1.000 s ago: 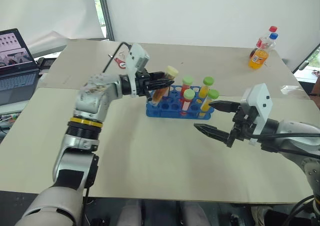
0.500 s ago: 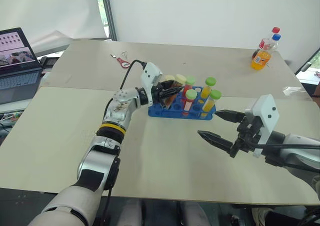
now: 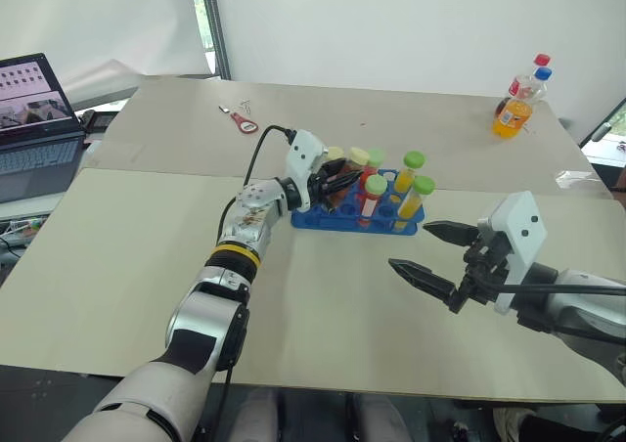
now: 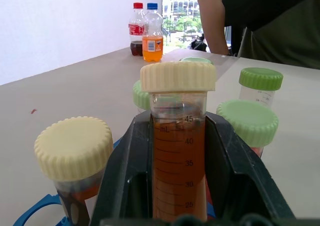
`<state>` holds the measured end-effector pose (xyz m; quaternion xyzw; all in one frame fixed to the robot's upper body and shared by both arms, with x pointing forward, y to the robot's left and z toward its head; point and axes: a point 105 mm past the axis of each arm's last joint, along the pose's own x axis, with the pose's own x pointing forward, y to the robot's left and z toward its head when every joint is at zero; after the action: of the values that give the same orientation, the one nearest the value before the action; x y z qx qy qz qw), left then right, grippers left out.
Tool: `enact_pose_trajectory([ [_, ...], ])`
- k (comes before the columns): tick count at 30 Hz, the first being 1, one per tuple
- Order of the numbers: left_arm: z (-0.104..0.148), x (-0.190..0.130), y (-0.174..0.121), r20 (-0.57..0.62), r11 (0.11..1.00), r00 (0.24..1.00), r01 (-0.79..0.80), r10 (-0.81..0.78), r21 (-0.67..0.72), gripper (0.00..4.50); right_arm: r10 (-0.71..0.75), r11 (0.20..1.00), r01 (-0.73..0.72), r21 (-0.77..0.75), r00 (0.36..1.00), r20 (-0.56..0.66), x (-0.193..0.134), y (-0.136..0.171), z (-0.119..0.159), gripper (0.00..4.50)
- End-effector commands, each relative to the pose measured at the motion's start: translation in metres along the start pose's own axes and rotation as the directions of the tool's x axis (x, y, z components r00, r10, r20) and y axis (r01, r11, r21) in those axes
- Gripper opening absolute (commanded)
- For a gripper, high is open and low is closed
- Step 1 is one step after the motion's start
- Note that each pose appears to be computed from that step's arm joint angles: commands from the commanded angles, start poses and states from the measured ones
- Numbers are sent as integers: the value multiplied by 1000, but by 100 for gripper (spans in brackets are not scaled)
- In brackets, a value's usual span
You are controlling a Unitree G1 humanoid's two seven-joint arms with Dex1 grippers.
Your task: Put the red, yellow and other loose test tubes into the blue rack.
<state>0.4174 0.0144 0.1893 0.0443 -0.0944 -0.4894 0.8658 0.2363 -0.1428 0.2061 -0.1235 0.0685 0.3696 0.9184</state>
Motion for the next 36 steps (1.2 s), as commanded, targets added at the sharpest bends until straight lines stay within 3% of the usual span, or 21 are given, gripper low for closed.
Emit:
enact_pose_trajectory([
  [1, 8, 3, -3, 55, 999, 998, -17, 15, 35, 89, -32, 999, 33, -35, 999, 24, -4, -1, 8, 450],
  [7, 3, -10, 1, 169, 986, 974, -163, 153, 42, 89, -108, 993, 110, -41, 992, 62, 0, -8, 14, 450],
  [16, -20, -24, -10, 155, 981, 971, -190, 182, 40, 89, -186, 981, 190, -32, 977, 101, 6, -21, 21, 450],
  [24, -32, -45, -15, 61, 991, 995, -85, 80, 99, 449, -193, 979, 198, -50, 977, 90, 8, -32, 21, 450],
  [31, -31, -106, 1, -139, 983, 986, -71, 95, 170, 449, -156, 979, 164, -125, 985, 68, 4, -49, 21, 450],
  [36, -10, -166, 24, -338, 969, 929, -71, 151, 238, 449, -56, 983, 56, -176, 998, 7, -16, -70, 14, 450],
])
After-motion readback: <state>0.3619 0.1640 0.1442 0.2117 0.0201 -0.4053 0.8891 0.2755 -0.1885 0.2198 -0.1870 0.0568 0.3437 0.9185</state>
